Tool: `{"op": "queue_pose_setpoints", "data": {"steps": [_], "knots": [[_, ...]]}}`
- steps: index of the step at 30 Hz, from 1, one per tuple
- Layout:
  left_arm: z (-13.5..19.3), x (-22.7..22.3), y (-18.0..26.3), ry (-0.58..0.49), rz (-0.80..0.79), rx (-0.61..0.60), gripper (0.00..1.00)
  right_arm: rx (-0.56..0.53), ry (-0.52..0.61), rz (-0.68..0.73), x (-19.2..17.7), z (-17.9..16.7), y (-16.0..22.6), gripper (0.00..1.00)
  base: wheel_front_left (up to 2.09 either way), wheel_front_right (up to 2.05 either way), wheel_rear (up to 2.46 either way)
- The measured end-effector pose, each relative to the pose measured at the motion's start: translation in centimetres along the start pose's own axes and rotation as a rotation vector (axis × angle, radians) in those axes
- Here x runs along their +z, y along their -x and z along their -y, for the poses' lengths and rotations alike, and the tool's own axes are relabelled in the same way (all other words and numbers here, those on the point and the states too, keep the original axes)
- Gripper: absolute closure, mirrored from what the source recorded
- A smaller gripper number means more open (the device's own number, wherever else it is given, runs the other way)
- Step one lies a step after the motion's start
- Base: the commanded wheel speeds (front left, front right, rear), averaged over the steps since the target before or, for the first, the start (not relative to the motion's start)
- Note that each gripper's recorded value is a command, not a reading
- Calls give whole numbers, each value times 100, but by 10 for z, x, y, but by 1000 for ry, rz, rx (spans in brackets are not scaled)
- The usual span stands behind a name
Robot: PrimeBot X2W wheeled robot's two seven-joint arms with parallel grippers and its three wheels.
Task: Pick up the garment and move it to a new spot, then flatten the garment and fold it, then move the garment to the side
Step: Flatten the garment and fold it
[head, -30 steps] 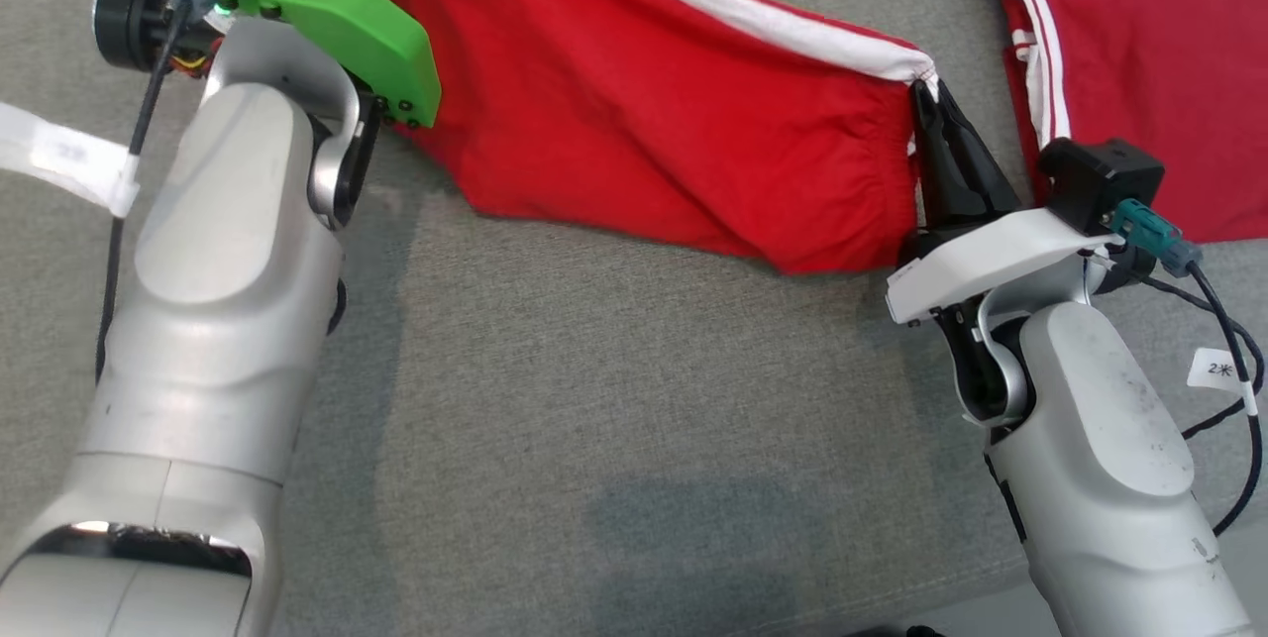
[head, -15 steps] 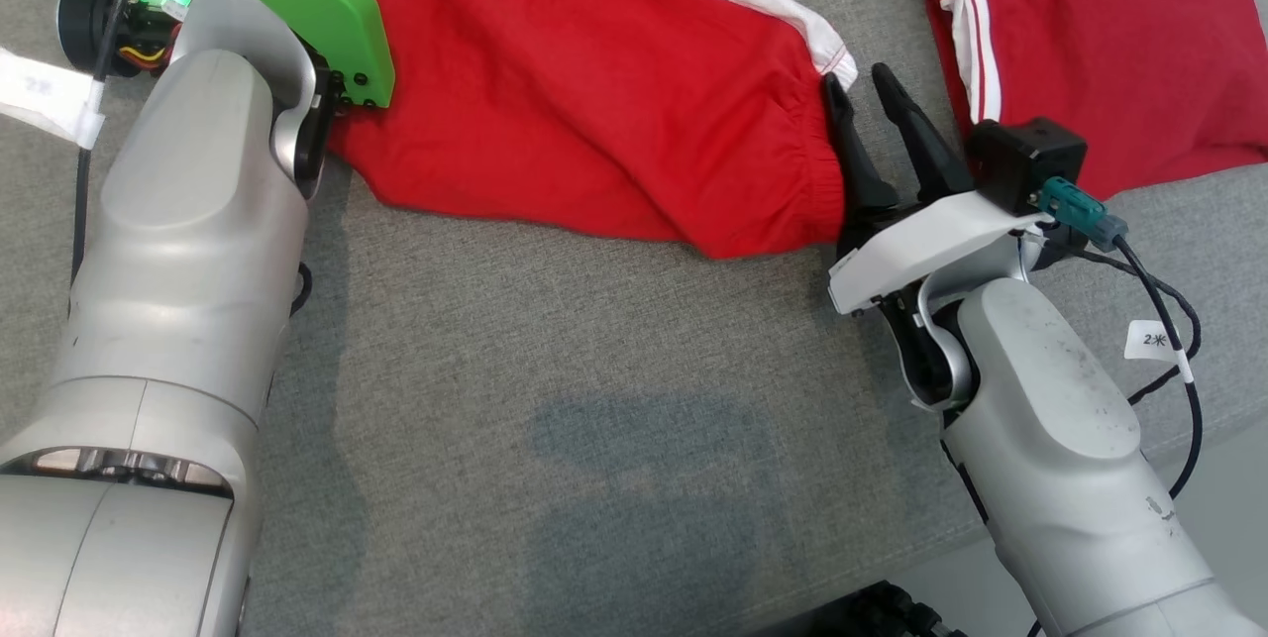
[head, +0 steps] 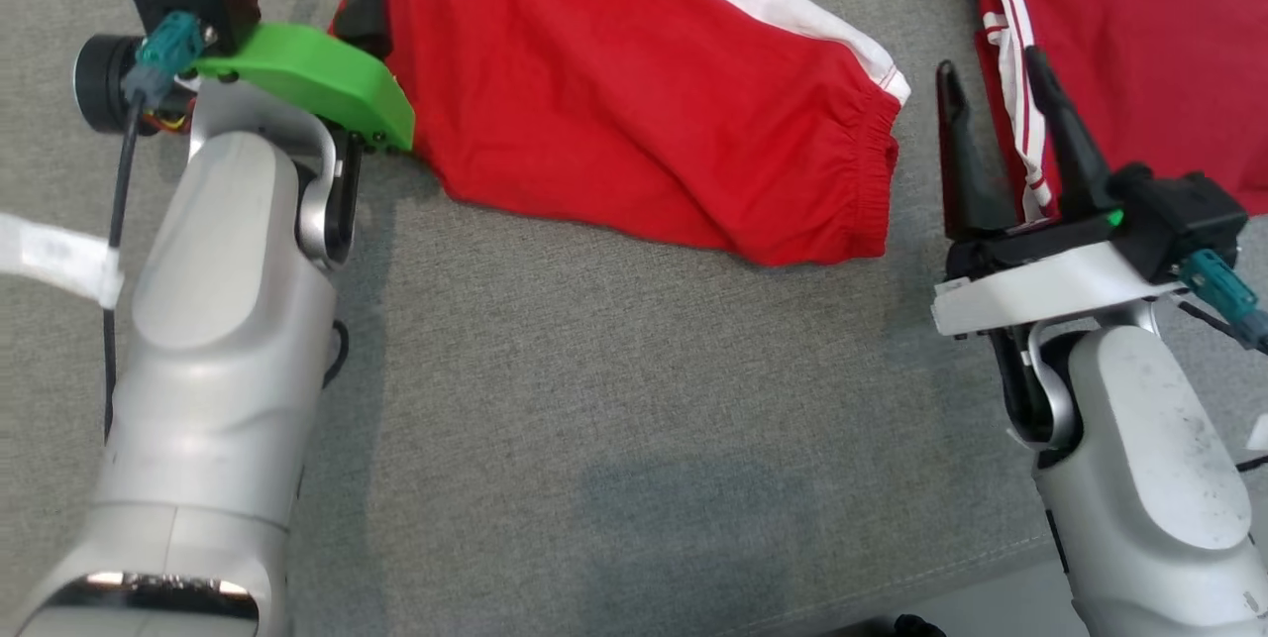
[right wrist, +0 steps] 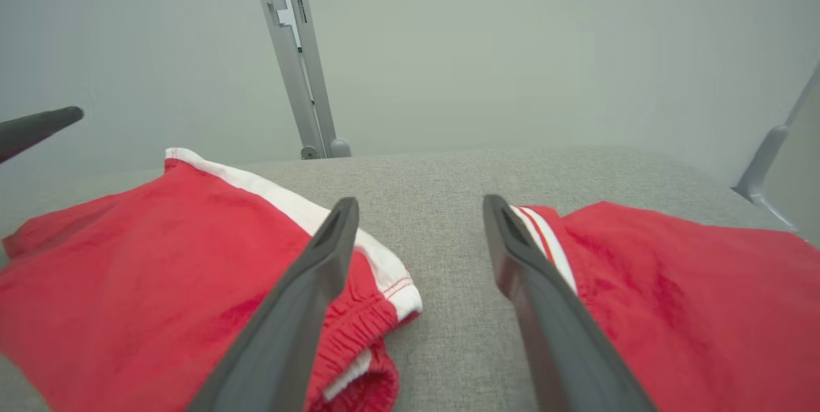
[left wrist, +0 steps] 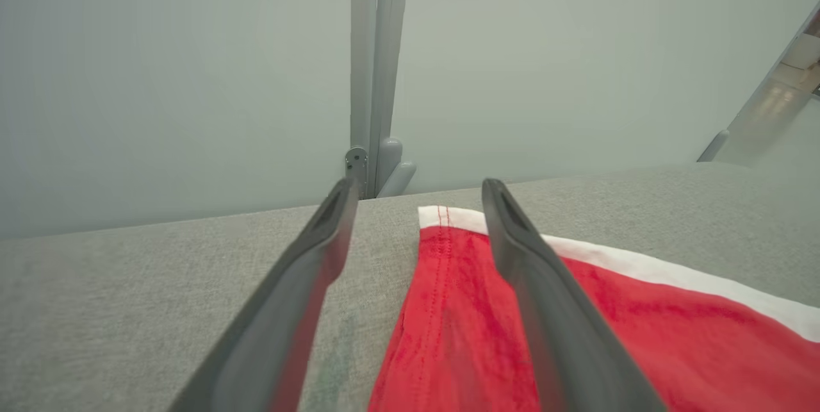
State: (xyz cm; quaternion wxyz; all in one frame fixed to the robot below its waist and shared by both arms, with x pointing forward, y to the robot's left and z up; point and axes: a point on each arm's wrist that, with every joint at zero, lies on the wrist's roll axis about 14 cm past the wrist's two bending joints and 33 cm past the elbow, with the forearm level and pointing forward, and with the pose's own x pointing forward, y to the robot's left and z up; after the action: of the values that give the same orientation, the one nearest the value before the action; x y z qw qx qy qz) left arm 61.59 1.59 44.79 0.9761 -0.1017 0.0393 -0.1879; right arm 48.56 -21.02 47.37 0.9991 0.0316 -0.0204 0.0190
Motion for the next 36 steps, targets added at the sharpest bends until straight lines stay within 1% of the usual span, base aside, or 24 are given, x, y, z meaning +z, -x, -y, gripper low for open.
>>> {"op": "queue_pose_setpoints", "data": {"steps": [3,7,16,25,31,36], "knots": [[-7,11,22,-14,54,33,0,-20,16,43,15,4,4,0,0,0,0],[-13,27,51,-36,118,81,0,-48,19,64,24,10,14,0,0,0,0],[-19,26,116,-58,120,155,0,-94,14,48,26,19,45,0,0,0,0],[-21,28,141,-56,107,185,0,-136,-2,48,29,26,66,0,0,0,0],[-17,28,140,-51,96,172,0,-143,-5,53,31,27,68,0,0,0,0],[-7,26,133,-48,78,125,0,-141,-7,45,28,27,67,0,0,0,0]]}}
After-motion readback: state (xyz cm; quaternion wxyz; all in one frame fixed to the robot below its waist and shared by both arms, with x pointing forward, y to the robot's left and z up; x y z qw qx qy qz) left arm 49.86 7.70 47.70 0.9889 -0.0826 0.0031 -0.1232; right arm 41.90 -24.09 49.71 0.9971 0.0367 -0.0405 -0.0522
